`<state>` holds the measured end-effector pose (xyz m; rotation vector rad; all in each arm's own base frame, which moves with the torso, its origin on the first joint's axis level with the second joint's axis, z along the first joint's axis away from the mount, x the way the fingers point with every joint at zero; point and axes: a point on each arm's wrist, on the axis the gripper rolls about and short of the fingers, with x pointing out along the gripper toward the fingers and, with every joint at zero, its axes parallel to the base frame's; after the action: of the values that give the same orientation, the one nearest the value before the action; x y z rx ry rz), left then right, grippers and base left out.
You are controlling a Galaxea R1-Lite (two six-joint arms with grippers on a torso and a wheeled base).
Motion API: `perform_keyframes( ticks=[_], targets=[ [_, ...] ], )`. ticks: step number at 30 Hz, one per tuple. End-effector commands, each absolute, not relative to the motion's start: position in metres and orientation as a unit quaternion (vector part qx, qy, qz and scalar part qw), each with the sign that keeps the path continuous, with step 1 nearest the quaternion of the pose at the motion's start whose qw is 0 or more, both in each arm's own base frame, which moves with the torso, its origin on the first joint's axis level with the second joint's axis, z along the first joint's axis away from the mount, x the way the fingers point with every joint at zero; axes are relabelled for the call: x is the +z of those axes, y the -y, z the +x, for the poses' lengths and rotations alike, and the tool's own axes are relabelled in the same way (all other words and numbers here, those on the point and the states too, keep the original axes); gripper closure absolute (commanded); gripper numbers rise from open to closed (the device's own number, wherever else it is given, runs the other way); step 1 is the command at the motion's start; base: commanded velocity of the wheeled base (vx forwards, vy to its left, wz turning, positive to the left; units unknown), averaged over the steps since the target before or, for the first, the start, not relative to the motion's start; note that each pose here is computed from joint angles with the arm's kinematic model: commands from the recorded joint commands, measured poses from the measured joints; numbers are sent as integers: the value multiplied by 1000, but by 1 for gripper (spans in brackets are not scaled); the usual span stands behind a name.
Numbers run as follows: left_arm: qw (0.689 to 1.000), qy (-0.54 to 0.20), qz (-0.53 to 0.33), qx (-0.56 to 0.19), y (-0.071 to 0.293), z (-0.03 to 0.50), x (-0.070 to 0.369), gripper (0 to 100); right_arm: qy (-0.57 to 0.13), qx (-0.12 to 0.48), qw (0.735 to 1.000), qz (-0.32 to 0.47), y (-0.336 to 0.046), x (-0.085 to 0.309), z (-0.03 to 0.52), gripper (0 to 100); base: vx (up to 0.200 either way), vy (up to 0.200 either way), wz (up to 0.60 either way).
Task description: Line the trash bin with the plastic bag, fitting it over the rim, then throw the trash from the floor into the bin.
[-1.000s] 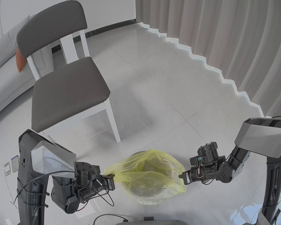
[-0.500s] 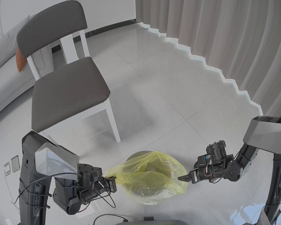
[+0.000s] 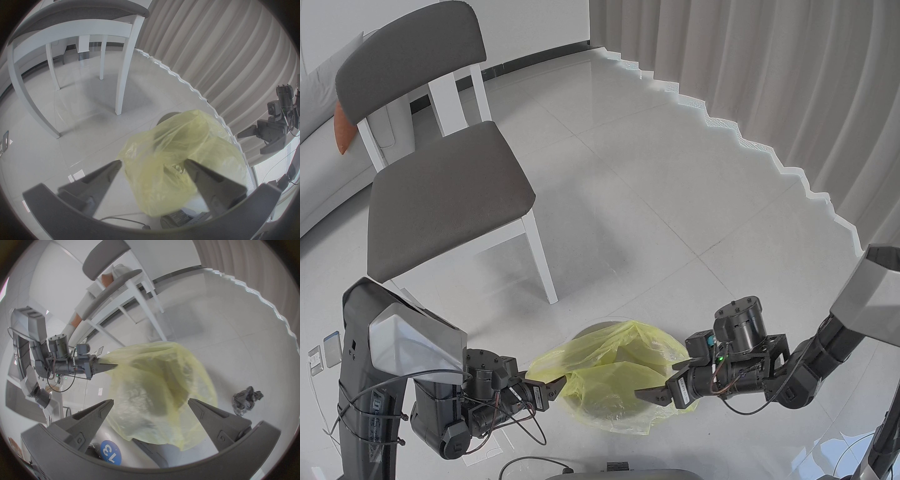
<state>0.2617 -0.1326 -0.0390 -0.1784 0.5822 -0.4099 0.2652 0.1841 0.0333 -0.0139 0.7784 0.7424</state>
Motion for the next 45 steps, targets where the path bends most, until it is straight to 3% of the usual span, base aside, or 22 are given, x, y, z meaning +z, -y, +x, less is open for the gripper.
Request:
perform_keyframes(
  ticks=[1,15,21,22,37,45],
  targets=[
    [935,-280,-88,-202,129,254,-30,0,-385,372,844,-21,-205,15,264,0,0,0,0],
    [940,-263,-93,-197,121,244,-8,0,-373,370,851,-27,-223,-6,301,0,0,0,0],
    [943,-257,-93,-189,121,246,-7,0,-390,373,841,-44,-223,-20,299,0,0,0,0],
    [944,-255,-94,-189,121,246,-6,0,-391,377,838,-54,-222,-22,295,100,0,0,0],
    [942,-257,-94,-192,123,247,-8,0,-403,417,808,-98,-238,-21,234,100,0,0,0],
    [942,-257,-94,-193,124,247,-8,0,-421,415,796,-126,-241,-56,218,100,0,0,0]
  ],
)
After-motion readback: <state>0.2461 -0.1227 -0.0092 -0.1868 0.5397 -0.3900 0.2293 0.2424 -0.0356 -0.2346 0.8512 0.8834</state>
